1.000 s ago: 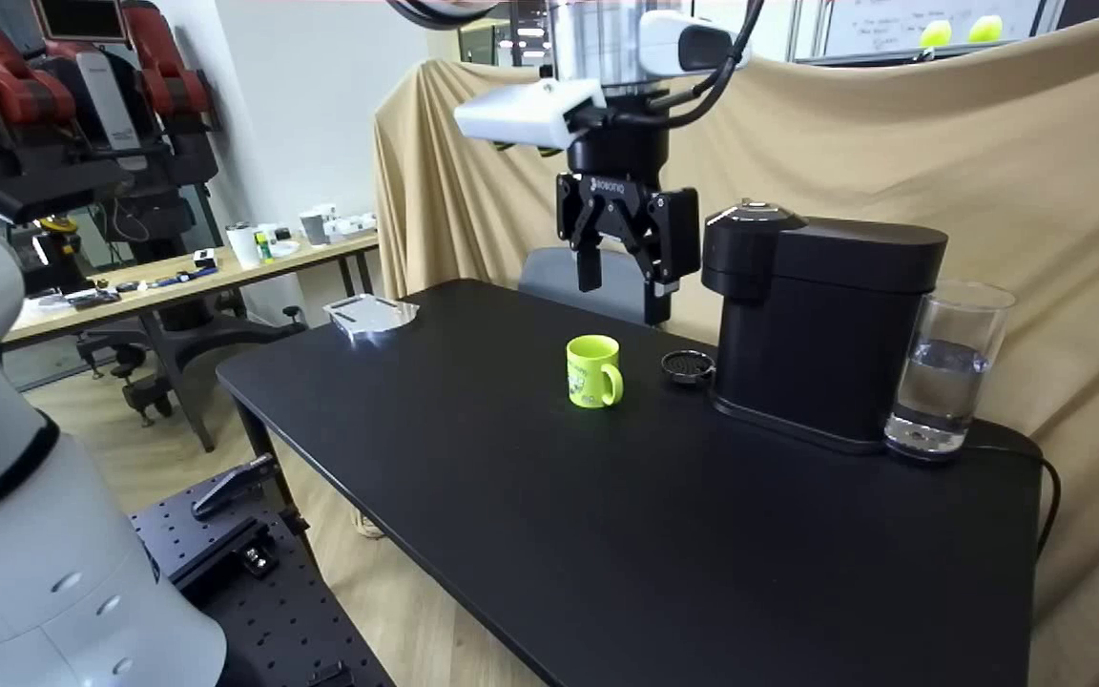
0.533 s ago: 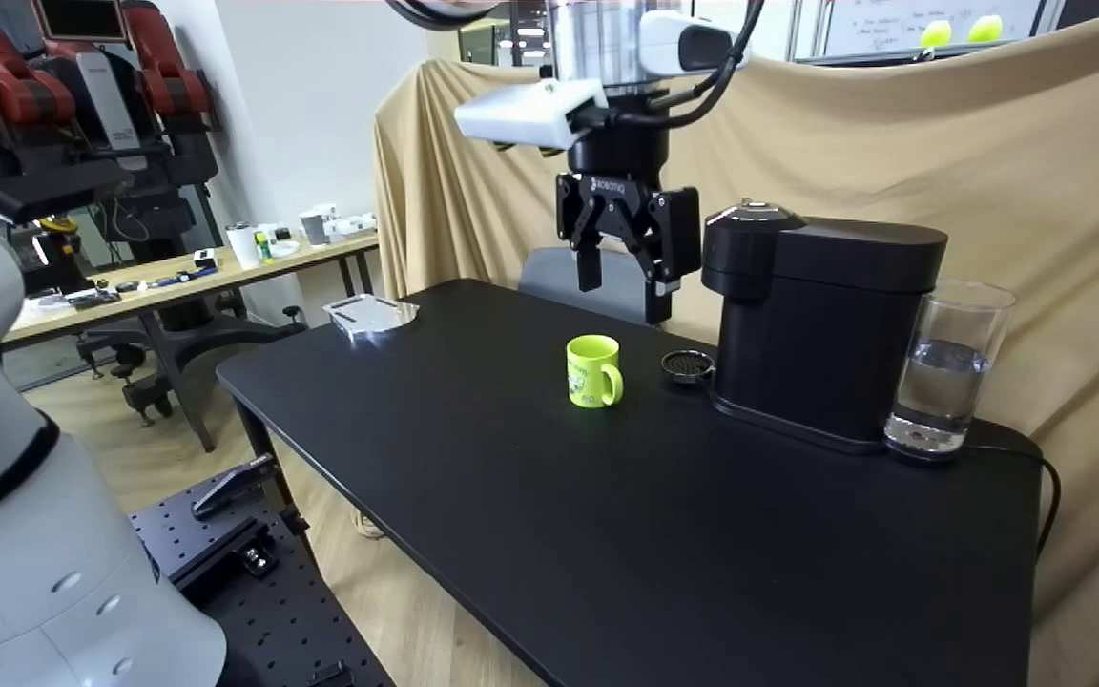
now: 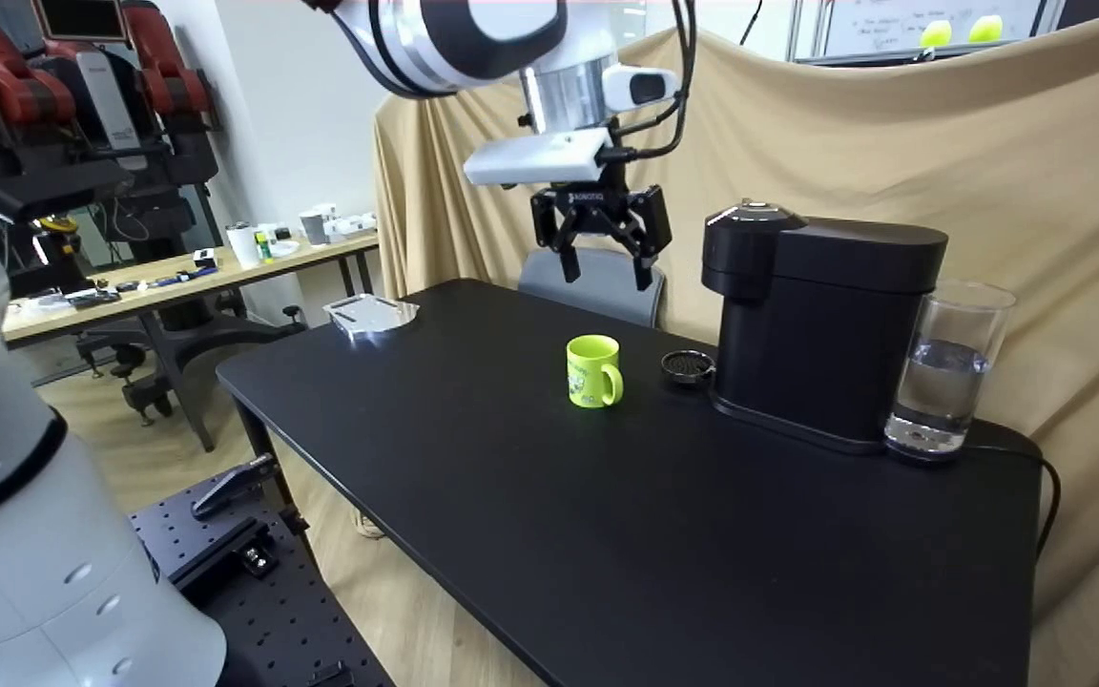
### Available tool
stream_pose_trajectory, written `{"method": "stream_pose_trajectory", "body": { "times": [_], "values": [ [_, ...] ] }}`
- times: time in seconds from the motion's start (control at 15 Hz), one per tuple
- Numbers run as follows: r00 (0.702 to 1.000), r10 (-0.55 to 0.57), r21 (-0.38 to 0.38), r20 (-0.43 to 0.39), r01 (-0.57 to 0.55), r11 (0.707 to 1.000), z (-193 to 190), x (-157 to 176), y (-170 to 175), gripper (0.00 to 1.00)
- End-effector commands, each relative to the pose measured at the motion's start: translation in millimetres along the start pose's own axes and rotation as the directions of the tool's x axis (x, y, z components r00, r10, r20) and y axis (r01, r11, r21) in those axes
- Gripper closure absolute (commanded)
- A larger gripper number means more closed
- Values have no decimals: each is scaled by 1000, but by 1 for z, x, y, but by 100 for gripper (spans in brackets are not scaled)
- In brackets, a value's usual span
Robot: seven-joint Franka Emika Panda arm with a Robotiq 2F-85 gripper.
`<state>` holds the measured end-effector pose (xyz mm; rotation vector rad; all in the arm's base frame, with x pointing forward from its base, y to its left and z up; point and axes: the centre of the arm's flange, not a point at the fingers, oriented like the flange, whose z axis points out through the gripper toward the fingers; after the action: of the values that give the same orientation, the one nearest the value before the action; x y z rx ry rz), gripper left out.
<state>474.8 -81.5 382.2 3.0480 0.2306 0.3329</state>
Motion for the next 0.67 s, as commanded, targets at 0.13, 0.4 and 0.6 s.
{"method": "stream_pose_trajectory", "body": {
  "times": [0.13, 0.4, 0.6],
  "values": [
    [950, -313, 80, -13, 313, 946, 59, 52, -74, 0],
    [927, -375, 120, 11, 371, 921, 68, 42, -98, 0],
    [914, -405, 130, 18, 399, 907, 72, 49, -99, 0]
  ]
}}
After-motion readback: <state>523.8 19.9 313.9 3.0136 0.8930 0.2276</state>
